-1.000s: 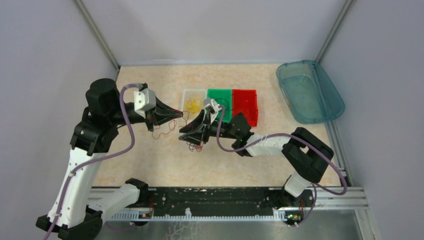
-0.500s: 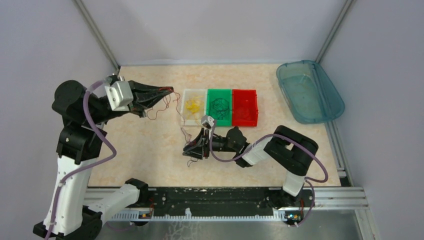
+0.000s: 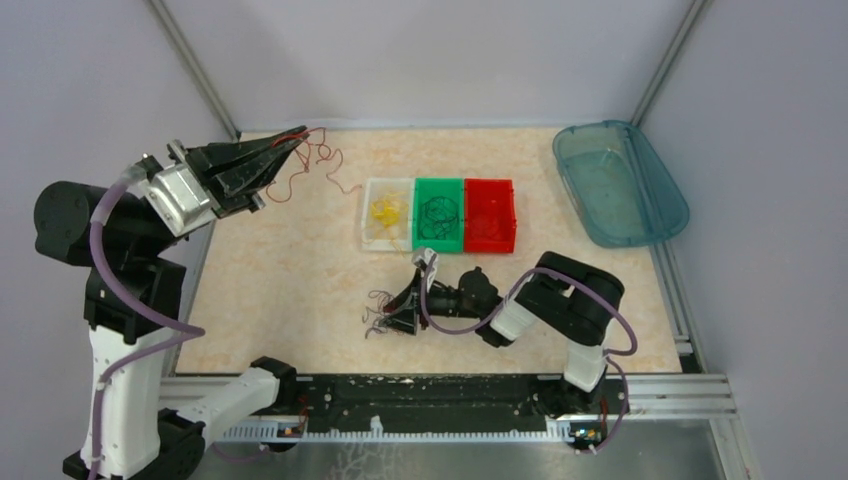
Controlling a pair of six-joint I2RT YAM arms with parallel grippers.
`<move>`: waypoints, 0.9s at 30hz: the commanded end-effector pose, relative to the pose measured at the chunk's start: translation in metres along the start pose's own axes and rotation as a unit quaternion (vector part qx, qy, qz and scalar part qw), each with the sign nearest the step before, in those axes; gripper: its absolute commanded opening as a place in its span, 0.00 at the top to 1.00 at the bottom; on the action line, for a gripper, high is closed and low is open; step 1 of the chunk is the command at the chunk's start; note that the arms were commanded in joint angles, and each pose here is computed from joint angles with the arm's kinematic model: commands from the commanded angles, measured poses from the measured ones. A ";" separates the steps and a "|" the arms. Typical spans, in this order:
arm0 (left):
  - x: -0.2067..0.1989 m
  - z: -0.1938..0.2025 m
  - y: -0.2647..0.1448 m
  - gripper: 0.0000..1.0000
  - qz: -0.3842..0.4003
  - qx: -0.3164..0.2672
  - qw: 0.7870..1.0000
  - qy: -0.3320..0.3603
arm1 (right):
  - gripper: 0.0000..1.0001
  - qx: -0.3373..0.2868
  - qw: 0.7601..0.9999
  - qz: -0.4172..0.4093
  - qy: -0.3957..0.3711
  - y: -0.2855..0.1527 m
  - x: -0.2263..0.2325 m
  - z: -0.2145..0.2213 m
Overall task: Untangle the cables
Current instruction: Untie the cable.
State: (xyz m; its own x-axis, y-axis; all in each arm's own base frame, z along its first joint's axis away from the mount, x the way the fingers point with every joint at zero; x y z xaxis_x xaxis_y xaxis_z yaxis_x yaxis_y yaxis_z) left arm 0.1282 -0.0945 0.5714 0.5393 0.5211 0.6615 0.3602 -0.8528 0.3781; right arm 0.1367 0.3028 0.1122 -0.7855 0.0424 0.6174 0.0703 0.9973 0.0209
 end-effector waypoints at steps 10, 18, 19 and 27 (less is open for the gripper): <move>-0.037 0.048 -0.008 1.00 0.048 0.053 0.994 -0.088 | 0.10 -0.072 0.984 0.012 -0.165 -0.007 0.062 -0.097; -0.062 0.085 -0.012 1.00 0.070 0.082 0.983 -0.151 | 0.01 -0.055 0.978 0.052 -0.192 -0.030 0.070 -0.100; -0.062 0.086 -0.011 1.00 0.069 0.083 0.982 -0.154 | 0.01 -0.047 0.980 0.049 -0.189 -0.030 0.070 -0.099; -0.064 0.090 -0.012 1.00 0.073 0.091 0.981 -0.155 | 0.03 0.131 0.976 0.149 -0.094 -0.028 0.046 -0.077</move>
State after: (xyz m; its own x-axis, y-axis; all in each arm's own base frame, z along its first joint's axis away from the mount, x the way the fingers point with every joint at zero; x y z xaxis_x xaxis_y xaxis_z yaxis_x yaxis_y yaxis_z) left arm 0.1635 -0.1150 0.4628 0.7869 0.4145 0.4571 0.3950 -0.9075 0.1430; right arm 0.1397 0.2713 0.2127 -0.9117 0.2038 0.3568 0.1814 0.9788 -0.0956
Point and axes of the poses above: each gripper's point midway between its finger pads, its own y axis out along the fingers, its own x axis along the line the jaws close on, z = x × y, the point moved 10 cm from there along -y, back along the fingers, and after that the axes turned 7 degrees about y, right-handed, at the moved point
